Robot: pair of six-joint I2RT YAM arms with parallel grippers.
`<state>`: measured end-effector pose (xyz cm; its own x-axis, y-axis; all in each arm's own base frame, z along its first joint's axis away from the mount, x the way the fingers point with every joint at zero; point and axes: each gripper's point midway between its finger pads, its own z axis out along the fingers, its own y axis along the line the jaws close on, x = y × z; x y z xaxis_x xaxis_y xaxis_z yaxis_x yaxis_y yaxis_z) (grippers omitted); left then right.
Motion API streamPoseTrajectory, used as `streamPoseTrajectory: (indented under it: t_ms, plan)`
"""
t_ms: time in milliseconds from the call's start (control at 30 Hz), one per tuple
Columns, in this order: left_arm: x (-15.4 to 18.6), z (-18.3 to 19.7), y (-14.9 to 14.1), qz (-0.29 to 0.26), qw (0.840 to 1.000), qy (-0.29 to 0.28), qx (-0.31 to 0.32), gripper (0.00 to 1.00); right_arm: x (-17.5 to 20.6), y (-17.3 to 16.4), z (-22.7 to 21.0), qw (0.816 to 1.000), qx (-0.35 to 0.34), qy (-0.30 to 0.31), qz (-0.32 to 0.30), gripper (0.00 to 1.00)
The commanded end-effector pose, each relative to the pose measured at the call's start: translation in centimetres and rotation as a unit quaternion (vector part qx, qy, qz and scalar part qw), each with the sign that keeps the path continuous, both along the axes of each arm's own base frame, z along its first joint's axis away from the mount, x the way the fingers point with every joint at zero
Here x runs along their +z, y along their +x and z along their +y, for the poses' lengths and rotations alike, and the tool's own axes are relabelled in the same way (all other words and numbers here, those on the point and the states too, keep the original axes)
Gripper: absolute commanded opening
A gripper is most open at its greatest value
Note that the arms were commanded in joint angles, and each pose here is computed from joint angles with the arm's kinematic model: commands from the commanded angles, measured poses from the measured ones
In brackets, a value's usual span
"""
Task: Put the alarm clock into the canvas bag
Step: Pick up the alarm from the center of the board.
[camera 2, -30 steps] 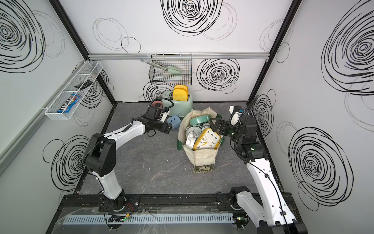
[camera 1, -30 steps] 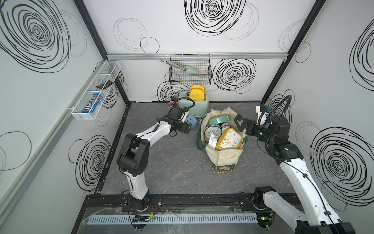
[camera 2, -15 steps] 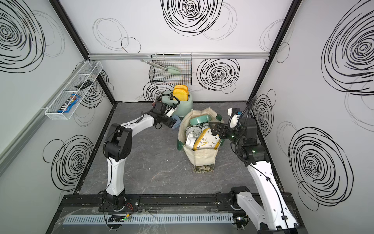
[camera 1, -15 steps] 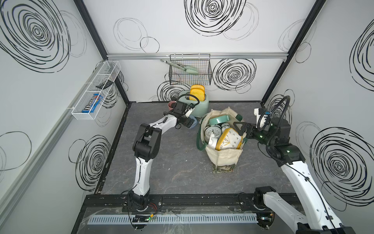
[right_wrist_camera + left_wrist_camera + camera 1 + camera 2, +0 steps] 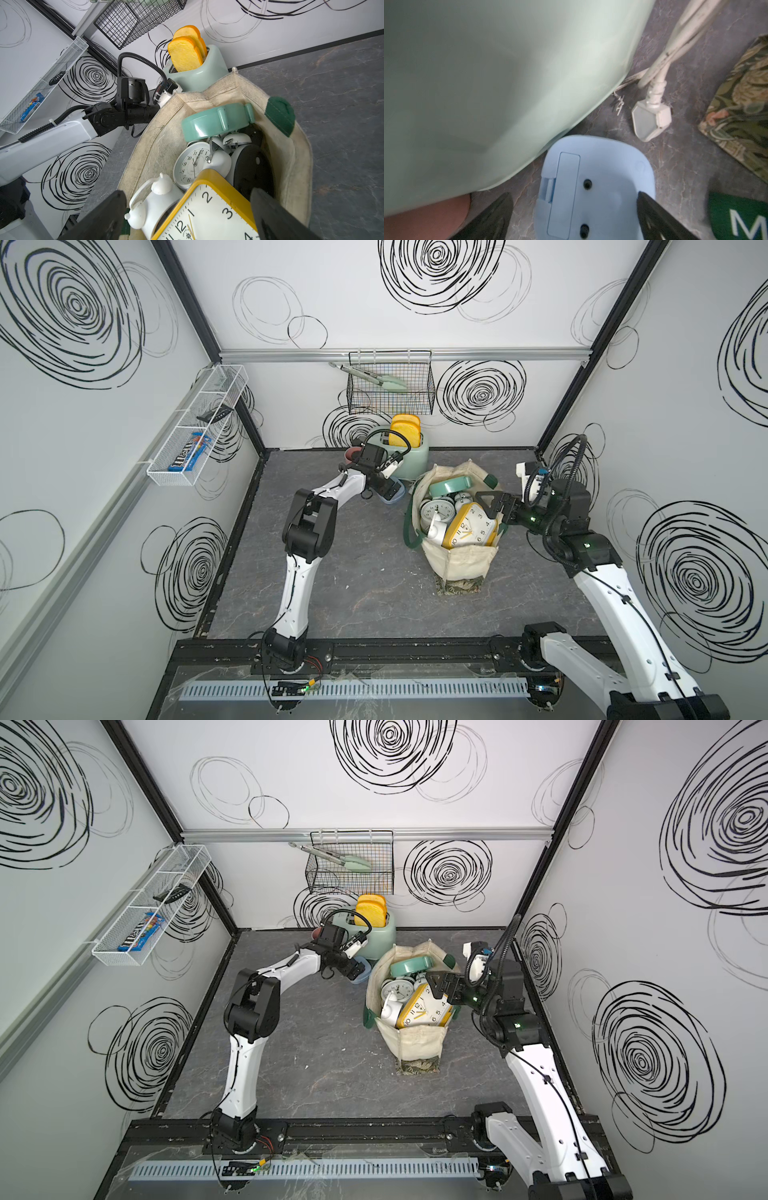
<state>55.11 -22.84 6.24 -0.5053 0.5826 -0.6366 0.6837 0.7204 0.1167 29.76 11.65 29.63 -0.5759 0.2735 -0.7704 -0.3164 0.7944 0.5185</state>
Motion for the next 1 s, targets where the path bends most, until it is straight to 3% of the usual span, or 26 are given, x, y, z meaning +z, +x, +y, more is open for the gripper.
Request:
streamPoseTrajectory:
  t_ms: [0, 433, 967]
  plan:
    - [-1.6, 0.5, 0.3, 0.022, 1.000, 0.012, -0.006, 0.96, 0.2, -0.1, 0.5, 1.000, 0.013, 0.004, -0.006, 0.97]
    - [-4.1, 0.0, -1.8, 0.081, 0.995, 0.030, -0.052, 0.96, 0.0, 0.1, 0.7, 1.000, 0.018, 0.007, 0.000, 0.97]
    - [-4.6, 0.1, -3.8, 0.116, 0.992, 0.019, -0.037, 0.96, -0.1, 0.1, 1.0, 1.000, 0.025, 0.005, 0.005, 0.98]
